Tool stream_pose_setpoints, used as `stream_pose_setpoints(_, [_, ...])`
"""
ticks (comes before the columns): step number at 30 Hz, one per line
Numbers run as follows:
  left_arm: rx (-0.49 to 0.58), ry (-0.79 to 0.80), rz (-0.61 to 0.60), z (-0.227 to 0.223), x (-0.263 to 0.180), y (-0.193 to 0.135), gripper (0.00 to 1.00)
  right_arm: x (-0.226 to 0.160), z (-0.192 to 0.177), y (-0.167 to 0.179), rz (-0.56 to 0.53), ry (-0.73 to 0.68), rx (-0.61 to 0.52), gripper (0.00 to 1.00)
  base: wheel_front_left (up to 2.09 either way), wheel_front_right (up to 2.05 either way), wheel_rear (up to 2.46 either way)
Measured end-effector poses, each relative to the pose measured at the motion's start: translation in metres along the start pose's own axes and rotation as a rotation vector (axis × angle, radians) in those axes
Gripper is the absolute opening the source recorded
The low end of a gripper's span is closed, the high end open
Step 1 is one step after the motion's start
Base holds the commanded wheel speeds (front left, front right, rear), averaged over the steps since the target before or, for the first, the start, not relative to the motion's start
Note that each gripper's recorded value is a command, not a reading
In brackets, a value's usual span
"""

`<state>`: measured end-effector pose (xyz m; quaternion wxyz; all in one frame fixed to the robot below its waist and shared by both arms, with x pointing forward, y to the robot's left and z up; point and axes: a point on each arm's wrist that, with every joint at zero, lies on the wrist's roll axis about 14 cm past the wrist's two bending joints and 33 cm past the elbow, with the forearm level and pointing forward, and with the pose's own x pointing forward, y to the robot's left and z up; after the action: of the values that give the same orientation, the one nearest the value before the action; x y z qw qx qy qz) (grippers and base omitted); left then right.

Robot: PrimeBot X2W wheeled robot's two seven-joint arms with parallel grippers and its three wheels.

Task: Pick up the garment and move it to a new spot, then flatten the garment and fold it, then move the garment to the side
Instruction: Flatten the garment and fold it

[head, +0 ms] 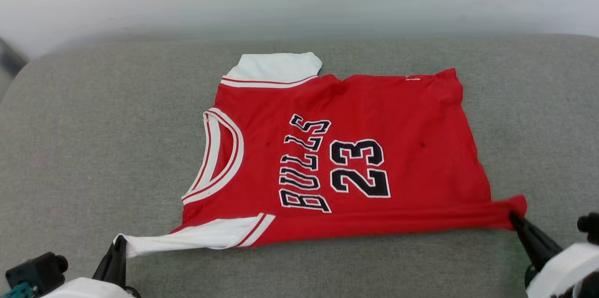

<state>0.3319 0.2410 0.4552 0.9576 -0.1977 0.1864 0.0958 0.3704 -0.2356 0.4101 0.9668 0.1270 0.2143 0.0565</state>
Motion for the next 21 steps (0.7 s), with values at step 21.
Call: stream_pose_setpoints(21, [0.089, -0.050, -0.207, 0.033, 0.082, -0.072, 0.00, 0.046, 0.039, 0.027, -0.004, 0.051, -0.097, 0.00, 0.00, 0.00, 0.00])
